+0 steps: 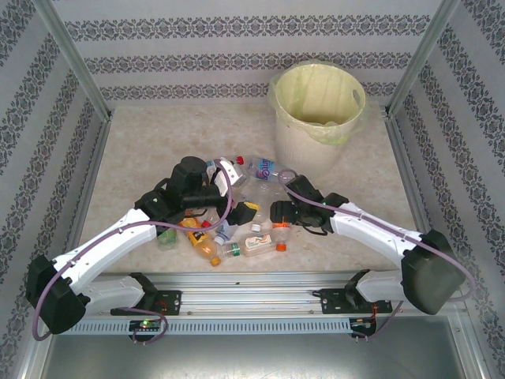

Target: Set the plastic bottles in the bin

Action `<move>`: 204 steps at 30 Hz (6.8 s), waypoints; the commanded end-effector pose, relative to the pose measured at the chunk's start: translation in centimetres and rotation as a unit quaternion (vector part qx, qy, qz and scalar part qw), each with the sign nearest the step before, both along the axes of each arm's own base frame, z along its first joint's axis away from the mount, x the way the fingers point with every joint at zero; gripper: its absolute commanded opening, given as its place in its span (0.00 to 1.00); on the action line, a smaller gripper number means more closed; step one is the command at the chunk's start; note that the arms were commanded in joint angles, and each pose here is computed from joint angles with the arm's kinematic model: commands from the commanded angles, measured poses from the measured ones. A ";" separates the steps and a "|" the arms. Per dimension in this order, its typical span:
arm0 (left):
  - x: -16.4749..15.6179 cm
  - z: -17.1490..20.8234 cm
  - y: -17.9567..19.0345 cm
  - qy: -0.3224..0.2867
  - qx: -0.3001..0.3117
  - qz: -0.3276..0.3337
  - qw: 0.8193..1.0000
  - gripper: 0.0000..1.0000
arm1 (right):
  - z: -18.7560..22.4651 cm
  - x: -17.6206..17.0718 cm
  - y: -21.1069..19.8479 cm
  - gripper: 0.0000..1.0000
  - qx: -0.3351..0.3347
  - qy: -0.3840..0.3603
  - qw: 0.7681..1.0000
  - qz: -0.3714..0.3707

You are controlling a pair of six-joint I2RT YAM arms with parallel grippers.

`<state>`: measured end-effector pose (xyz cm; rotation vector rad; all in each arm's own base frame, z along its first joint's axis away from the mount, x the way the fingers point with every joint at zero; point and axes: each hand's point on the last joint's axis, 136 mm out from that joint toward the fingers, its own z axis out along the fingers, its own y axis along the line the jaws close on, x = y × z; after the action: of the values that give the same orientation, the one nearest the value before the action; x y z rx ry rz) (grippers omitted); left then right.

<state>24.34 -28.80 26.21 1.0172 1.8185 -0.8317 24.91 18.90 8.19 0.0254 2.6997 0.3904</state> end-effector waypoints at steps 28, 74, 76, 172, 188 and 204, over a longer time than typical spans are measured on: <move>0.2 -0.6 -0.4 0.003 0.000 0.002 1.000 1.00 | -5.5 0.2 0.8 0.72 -0.030 0.038 0.999 -0.017; 2.2 7.3 -2.5 -0.017 -0.178 0.019 0.984 1.00 | 13.6 1.3 -2.4 0.56 -0.012 -0.144 0.989 -0.002; 2.4 8.8 -2.8 -0.023 -0.197 0.017 0.980 1.00 | 15.2 1.4 -2.7 0.56 -0.011 -0.162 0.987 -0.003; 4.6 10.4 -1.5 -0.082 -0.226 0.042 0.970 1.00 | 27.8 15.9 -9.5 0.82 -0.038 -0.250 0.966 -0.047; -0.6 3.0 1.8 0.009 -0.033 0.026 0.999 1.00 | 19.5 2.2 -5.6 0.84 0.082 -0.162 0.983 0.010; -5.5 -9.2 2.5 0.135 0.219 -0.003 0.966 0.97 | 19.9 -6.3 -4.6 0.91 0.184 -0.152 0.968 0.079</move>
<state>19.63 -26.97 19.37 1.1123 2.2241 -0.7338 20.07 13.66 28.75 -0.1189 2.2715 0.7932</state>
